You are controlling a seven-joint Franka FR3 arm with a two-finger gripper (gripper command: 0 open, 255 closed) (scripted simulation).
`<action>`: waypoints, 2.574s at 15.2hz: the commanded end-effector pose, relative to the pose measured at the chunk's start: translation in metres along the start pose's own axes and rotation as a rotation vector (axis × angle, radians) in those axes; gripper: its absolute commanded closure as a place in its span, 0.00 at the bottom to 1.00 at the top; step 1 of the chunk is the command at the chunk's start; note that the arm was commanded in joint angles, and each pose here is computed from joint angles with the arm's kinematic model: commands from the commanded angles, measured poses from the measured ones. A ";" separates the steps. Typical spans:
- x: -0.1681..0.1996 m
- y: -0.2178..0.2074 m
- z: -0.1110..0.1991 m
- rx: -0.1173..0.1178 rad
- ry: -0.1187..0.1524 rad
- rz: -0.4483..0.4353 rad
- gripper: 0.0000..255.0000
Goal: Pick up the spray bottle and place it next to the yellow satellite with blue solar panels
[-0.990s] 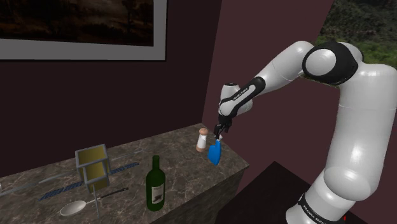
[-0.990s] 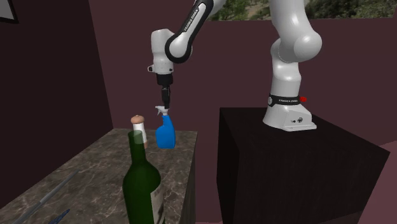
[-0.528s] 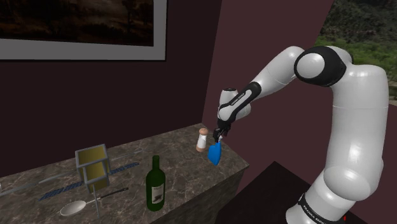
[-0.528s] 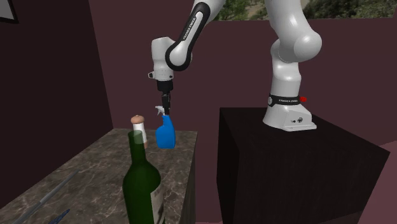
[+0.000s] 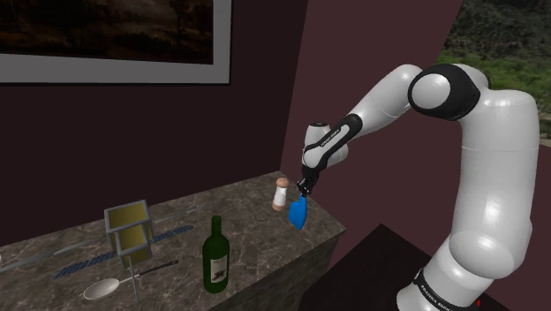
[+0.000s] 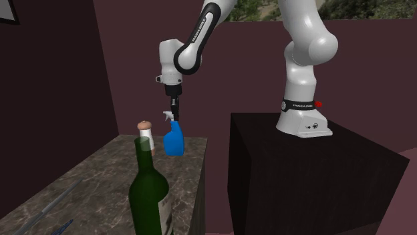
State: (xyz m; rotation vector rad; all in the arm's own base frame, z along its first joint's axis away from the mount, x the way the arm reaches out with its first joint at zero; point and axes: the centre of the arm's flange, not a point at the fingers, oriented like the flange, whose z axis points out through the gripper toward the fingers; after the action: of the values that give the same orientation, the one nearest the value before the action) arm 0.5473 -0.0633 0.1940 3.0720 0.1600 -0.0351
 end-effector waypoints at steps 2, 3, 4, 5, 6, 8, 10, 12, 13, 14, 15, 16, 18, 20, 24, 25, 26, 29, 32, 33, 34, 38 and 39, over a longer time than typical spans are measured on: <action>0.000 0.000 0.000 0.000 0.000 0.000 1.00; 0.000 0.000 0.000 0.000 0.000 0.000 1.00; 0.000 0.000 0.000 0.000 0.000 0.000 1.00; 0.000 0.000 0.000 0.000 0.000 0.000 1.00; 0.000 0.000 0.000 0.000 0.000 0.000 1.00; 0.000 0.000 0.000 0.000 0.000 0.000 1.00; 0.000 0.001 -0.010 0.000 0.000 0.000 1.00; -0.001 0.001 -0.021 0.000 0.000 0.000 1.00; -0.001 0.002 -0.026 0.000 0.000 0.000 1.00; -0.001 0.002 -0.032 0.000 0.000 0.000 1.00; -0.001 0.002 -0.037 0.000 0.000 0.000 1.00; -0.001 0.003 -0.042 0.000 0.000 0.000 1.00; -0.001 0.003 -0.053 0.000 0.000 0.000 1.00; -0.002 0.004 -0.063 0.000 0.000 0.000 1.00; -0.002 0.005 -0.084 0.000 0.000 0.000 1.00; -0.002 0.006 -0.089 0.000 0.000 0.000 1.00; -0.003 0.006 -0.095 0.000 0.000 0.000 1.00; -0.003 0.007 -0.111 0.000 0.000 0.000 1.00; -0.003 0.008 -0.126 0.000 0.000 0.000 1.00; -0.003 0.008 -0.132 0.000 0.000 0.000 1.00; -0.004 0.009 -0.137 0.000 0.000 0.000 1.00; -0.004 0.010 -0.158 0.000 0.000 0.000 1.00; -0.004 0.010 -0.163 0.000 0.000 0.000 1.00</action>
State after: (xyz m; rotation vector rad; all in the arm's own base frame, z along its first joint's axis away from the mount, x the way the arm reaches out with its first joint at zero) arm 0.5459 -0.0631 0.3519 3.0720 0.1599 -0.0348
